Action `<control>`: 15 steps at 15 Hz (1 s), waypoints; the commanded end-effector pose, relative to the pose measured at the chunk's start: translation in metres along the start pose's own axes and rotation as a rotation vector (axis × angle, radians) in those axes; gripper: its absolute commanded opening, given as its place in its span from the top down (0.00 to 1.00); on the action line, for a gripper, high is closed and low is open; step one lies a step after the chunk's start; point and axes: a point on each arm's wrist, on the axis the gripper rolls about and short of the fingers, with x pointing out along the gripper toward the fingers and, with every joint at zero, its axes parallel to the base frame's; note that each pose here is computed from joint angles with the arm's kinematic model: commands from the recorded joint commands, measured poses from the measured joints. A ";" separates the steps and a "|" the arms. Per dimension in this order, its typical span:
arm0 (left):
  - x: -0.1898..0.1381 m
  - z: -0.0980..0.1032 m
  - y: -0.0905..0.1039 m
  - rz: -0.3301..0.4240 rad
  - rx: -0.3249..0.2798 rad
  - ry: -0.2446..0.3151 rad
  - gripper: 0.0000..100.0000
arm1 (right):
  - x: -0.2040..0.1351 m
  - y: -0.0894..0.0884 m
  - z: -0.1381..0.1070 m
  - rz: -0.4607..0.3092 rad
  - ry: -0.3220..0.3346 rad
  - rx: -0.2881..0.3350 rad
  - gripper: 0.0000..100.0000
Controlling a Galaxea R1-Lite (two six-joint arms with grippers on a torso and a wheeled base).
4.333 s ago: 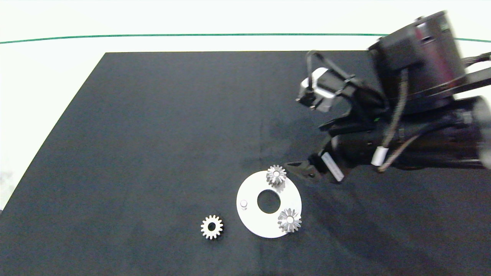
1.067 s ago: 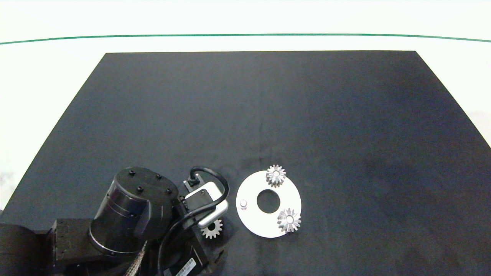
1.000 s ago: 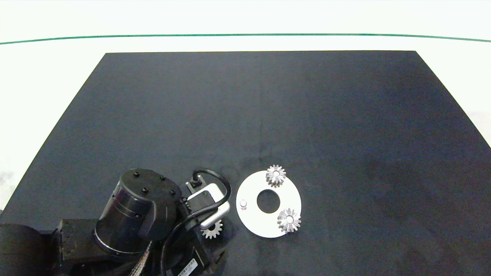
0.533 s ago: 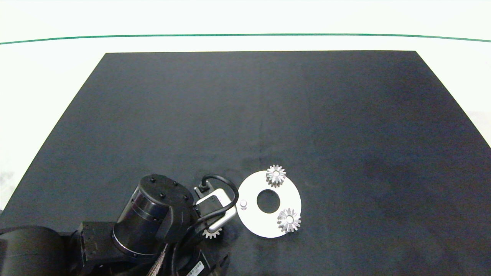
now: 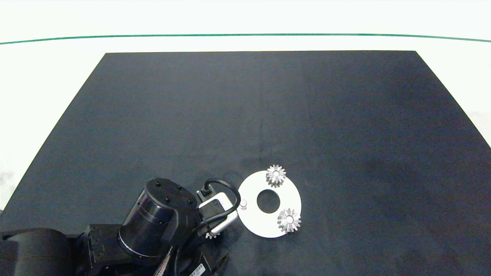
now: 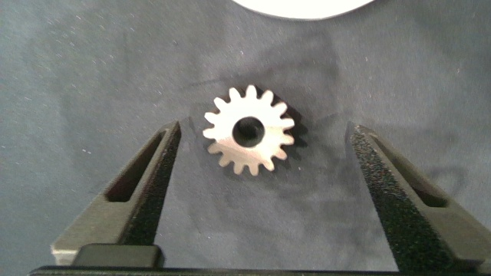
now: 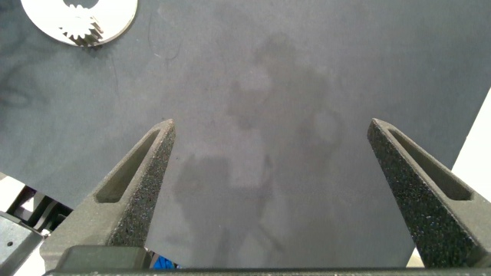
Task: Install three planetary gears onto the carrier pins
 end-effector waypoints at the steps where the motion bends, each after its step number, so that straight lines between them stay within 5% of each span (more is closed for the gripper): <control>1: 0.000 0.000 0.000 0.000 0.003 0.000 0.16 | 0.000 0.000 0.000 0.000 0.005 -0.004 0.00; 15: 0.009 0.003 -0.001 0.009 -0.002 -0.022 0.45 | 0.002 0.001 -0.002 0.003 0.013 -0.005 0.00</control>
